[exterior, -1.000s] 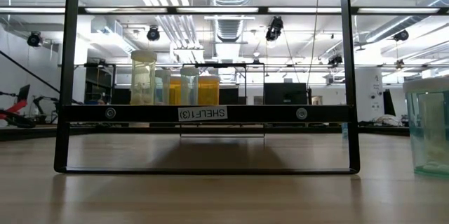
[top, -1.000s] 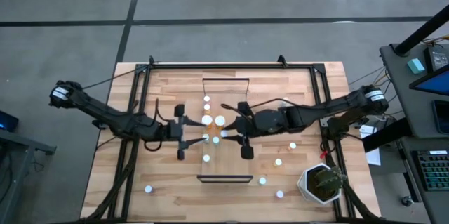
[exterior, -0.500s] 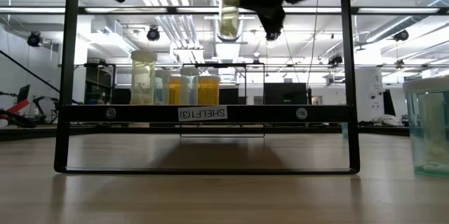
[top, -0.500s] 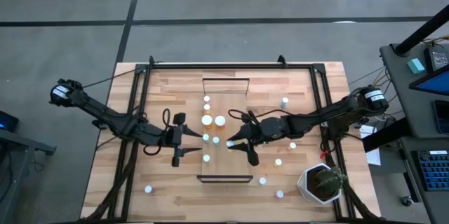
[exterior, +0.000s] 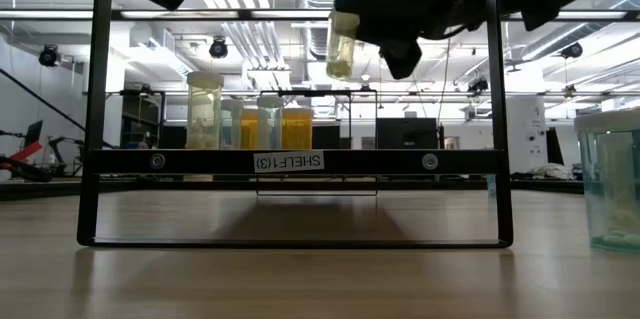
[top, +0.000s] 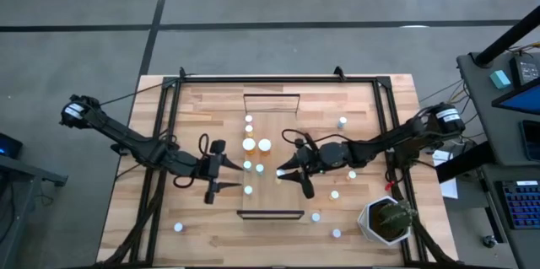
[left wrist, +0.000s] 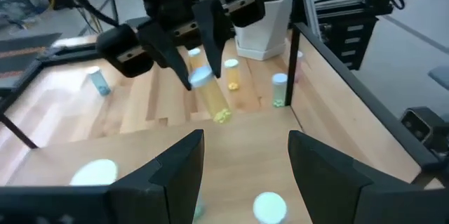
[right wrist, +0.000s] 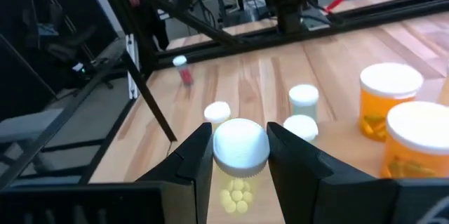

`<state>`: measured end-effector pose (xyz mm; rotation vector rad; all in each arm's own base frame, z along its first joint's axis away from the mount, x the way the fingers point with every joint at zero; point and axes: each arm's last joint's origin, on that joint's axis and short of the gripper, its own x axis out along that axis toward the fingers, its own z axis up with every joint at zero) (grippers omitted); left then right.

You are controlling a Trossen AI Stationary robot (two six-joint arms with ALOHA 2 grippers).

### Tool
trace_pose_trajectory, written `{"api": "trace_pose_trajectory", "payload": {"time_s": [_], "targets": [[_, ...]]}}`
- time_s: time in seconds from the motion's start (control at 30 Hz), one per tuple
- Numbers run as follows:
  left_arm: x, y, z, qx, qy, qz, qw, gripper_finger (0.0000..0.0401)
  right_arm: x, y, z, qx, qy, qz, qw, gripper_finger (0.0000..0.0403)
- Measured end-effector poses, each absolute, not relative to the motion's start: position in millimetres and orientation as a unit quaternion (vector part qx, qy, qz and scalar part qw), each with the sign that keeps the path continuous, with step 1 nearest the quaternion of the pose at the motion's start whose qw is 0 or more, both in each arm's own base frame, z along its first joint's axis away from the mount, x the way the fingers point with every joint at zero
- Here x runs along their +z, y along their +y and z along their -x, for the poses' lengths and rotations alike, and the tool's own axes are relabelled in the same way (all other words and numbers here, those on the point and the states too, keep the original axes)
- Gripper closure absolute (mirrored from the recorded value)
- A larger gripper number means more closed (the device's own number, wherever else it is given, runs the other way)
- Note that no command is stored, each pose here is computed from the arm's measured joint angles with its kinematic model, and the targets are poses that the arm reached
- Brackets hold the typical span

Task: Pick and place medicine bottles onto shelf by color
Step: Adjust the yellow pill bottle on the shelf

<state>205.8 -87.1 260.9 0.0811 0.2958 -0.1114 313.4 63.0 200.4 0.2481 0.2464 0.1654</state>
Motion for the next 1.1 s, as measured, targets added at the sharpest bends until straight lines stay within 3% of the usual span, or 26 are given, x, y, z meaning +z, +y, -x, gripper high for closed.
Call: {"api": "trace_pose_trajectory", "payload": {"time_s": [0.7,1.1], "targets": [[250.4,-99.0,-205.5,-0.087,0.177,-0.026,0.98,0.021,165.2,77.6,-369.4,0.117,0.145,-0.084,0.979,0.0294],[249.0,-101.2,-202.7,-0.093,0.184,-0.025,0.978,0.021,158.1,82.9,-375.4,0.124,0.158,-0.069,0.977,0.0294]]}}
